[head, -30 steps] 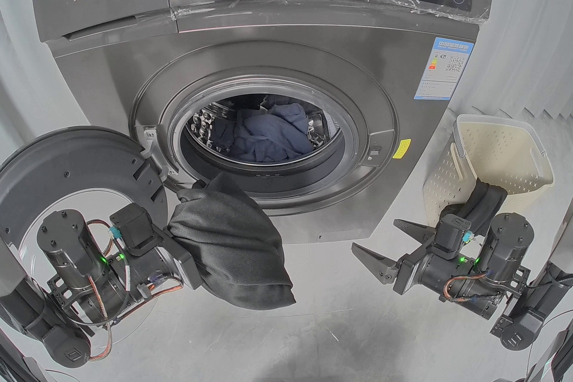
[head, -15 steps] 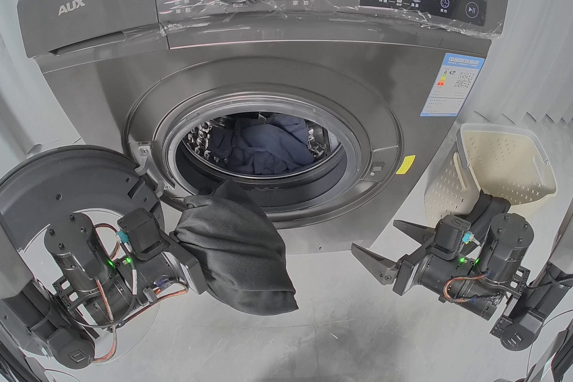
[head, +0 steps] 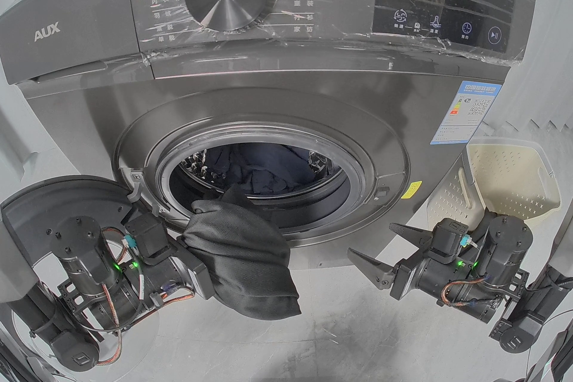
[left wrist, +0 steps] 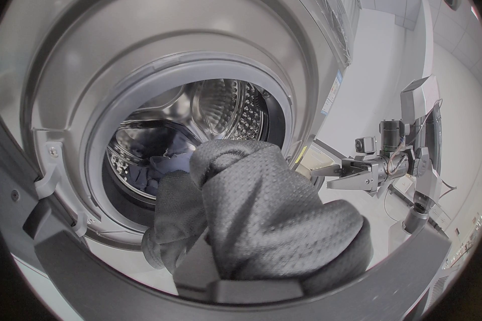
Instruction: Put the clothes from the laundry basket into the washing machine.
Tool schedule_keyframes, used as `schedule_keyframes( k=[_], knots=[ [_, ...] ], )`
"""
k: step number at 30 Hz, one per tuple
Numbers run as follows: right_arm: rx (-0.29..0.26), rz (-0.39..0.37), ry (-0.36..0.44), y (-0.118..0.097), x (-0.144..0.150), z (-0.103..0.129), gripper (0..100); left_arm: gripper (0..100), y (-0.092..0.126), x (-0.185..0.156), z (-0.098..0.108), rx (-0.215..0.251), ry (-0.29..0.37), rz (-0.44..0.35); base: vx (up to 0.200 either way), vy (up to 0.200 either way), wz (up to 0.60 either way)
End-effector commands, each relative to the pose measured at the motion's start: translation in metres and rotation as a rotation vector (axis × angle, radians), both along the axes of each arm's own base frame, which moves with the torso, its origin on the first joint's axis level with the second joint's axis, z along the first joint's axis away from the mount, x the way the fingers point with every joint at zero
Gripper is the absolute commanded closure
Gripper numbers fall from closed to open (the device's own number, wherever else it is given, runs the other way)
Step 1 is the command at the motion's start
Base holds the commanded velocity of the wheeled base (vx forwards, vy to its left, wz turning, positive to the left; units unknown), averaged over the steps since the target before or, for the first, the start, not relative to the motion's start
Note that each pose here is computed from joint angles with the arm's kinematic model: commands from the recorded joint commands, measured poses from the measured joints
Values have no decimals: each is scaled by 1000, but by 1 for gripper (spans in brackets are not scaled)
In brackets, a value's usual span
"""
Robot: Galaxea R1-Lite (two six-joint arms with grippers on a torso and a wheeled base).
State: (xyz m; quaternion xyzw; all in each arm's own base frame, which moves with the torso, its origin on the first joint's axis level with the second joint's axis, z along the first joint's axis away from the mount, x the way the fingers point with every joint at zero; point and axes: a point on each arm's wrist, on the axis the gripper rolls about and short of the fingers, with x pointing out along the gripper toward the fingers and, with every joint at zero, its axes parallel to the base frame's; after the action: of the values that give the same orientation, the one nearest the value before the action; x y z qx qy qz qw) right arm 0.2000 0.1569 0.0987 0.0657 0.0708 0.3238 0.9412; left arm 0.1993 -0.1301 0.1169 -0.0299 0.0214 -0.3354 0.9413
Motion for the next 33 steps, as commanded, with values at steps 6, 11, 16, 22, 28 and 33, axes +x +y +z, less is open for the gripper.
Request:
schedule_keyframes(
  k=[6,11,16,22,28,33],
  knots=[
    [-5,54,5,6,-14,0,0,100,-25,-2,-7,1,25,-49,0,0,0],
    [-31,126,34,12,-33,-5,0,100,-47,35,-25,-5,47,-21,0,0,0],
    [-30,147,32,16,-37,-5,0,100,-54,64,-23,-51,7,17,0,0,0],
    [-28,153,32,18,-38,-5,0,100,-59,97,-30,-85,-17,59,0,0,0],
    [-30,161,33,19,-40,-5,0,100,-63,138,-41,-113,-60,105,0,0,0],
    [-32,161,35,20,-39,-6,0,100,-71,157,-40,-137,-94,108,0,0,0]
  ],
)
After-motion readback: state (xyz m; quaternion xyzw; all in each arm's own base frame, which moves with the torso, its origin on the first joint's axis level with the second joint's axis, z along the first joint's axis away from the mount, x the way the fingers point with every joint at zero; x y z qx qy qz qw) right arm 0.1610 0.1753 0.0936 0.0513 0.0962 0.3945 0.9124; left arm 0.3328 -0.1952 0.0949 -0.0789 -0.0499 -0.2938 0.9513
